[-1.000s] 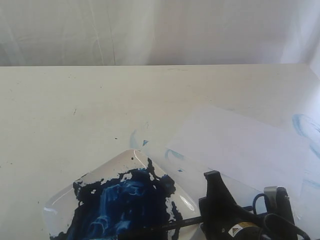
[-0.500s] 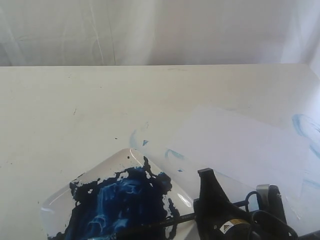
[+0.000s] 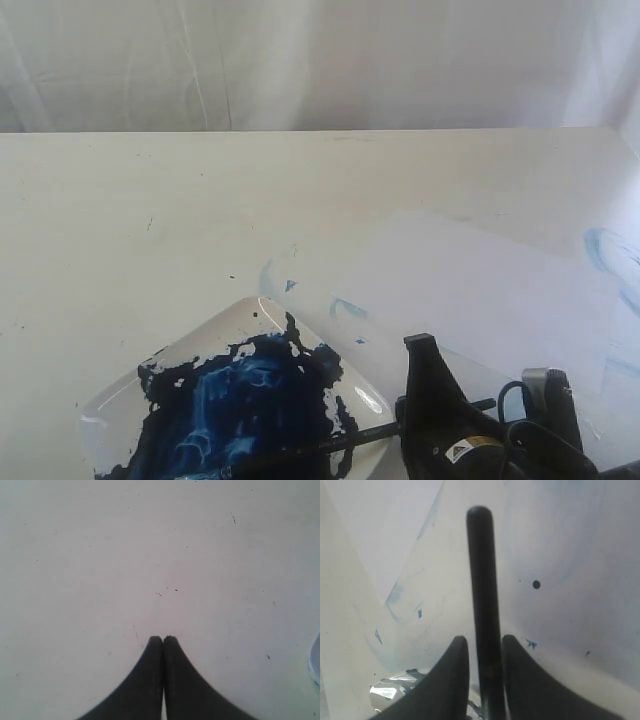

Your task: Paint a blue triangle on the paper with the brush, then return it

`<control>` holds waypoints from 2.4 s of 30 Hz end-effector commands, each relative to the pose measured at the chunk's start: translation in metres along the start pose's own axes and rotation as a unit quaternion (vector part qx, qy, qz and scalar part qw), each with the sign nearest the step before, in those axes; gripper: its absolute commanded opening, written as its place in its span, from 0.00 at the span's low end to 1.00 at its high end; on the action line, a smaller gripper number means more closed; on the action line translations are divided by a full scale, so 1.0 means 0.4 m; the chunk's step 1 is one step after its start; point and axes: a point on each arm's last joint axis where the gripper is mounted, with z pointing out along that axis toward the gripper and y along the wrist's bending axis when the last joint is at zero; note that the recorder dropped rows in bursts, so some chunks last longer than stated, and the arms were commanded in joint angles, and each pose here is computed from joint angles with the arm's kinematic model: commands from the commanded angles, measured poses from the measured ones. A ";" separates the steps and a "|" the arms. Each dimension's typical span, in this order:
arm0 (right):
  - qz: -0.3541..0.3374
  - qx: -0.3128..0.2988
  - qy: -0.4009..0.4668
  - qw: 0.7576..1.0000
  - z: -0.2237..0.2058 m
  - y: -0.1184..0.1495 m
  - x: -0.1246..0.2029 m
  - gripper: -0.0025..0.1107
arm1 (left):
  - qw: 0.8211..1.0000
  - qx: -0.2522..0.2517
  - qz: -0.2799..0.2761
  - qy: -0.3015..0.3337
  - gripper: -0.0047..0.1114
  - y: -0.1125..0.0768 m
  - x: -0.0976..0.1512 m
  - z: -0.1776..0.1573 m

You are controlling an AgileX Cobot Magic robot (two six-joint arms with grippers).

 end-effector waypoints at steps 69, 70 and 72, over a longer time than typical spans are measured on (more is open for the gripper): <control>-0.668 -0.425 -0.012 0.611 -0.285 0.374 0.064 0.02 | 1.000 0.000 -0.004 -0.002 0.04 0.000 0.002 0.000; -0.675 -0.416 -0.001 0.610 -0.275 0.367 0.070 0.02 | 1.000 0.000 -0.004 -0.002 0.04 0.000 0.002 0.000; -0.687 -0.398 0.012 0.608 -0.249 0.354 0.082 0.02 | 1.000 0.000 -0.004 -0.002 0.04 0.000 0.002 0.000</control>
